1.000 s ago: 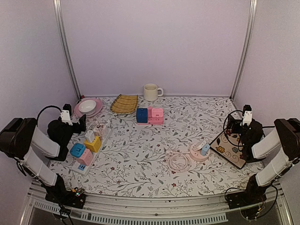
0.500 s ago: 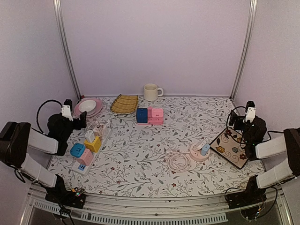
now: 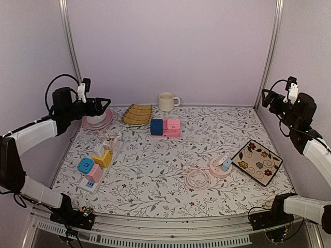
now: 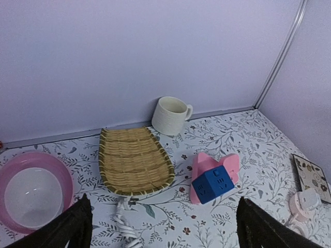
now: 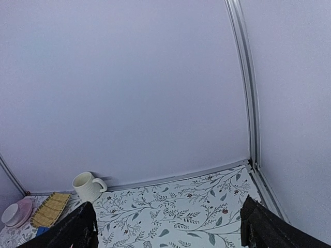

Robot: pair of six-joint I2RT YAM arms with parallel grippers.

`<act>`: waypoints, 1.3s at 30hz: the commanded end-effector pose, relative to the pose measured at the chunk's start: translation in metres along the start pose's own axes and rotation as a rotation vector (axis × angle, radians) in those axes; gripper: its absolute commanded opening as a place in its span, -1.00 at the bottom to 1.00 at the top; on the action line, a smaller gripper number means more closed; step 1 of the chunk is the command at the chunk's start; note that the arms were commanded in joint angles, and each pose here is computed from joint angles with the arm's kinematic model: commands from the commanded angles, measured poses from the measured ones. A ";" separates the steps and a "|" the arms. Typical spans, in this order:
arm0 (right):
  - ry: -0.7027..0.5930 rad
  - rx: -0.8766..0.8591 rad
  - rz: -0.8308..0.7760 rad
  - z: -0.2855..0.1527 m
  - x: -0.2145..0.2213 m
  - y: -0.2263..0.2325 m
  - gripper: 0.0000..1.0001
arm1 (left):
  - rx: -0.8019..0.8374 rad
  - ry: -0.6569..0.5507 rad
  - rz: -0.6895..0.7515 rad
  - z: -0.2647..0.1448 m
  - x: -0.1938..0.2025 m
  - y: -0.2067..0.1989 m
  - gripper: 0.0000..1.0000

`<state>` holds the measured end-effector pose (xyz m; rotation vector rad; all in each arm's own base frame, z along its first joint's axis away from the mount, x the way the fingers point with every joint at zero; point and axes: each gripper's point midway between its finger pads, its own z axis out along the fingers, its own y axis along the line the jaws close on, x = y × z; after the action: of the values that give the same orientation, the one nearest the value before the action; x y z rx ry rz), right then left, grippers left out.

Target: Pull the plug off the socket

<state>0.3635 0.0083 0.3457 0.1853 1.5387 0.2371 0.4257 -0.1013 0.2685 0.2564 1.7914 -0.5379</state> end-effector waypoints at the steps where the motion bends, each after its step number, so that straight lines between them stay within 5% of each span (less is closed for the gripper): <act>1: 0.190 -0.056 0.079 -0.016 0.043 0.008 0.98 | 0.118 -0.007 0.011 -0.035 -0.029 -0.044 0.94; 6: 0.166 -0.044 0.240 -0.033 0.058 0.002 0.98 | -0.093 -0.104 -0.037 -0.068 -0.046 -0.022 0.94; 9: 0.221 -0.043 0.248 -0.031 0.073 0.002 0.98 | -0.286 -0.127 -0.288 -0.086 -0.027 0.014 0.94; 19: 0.430 -0.014 0.296 -0.022 0.133 -0.005 0.98 | -0.341 -0.197 -0.416 -0.096 -0.008 0.035 0.94; 28: 0.623 -0.218 0.275 -0.043 0.200 0.057 0.98 | -0.183 -0.091 -0.260 -0.069 0.012 -0.040 0.90; 39: 0.781 -0.234 0.266 -0.083 0.274 0.095 0.98 | 0.010 0.054 -0.095 -0.044 0.079 -0.168 0.93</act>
<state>0.2820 0.1674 0.1168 0.0605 2.2384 0.7841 0.3005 -0.2098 0.2457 0.1251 1.8781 -0.6608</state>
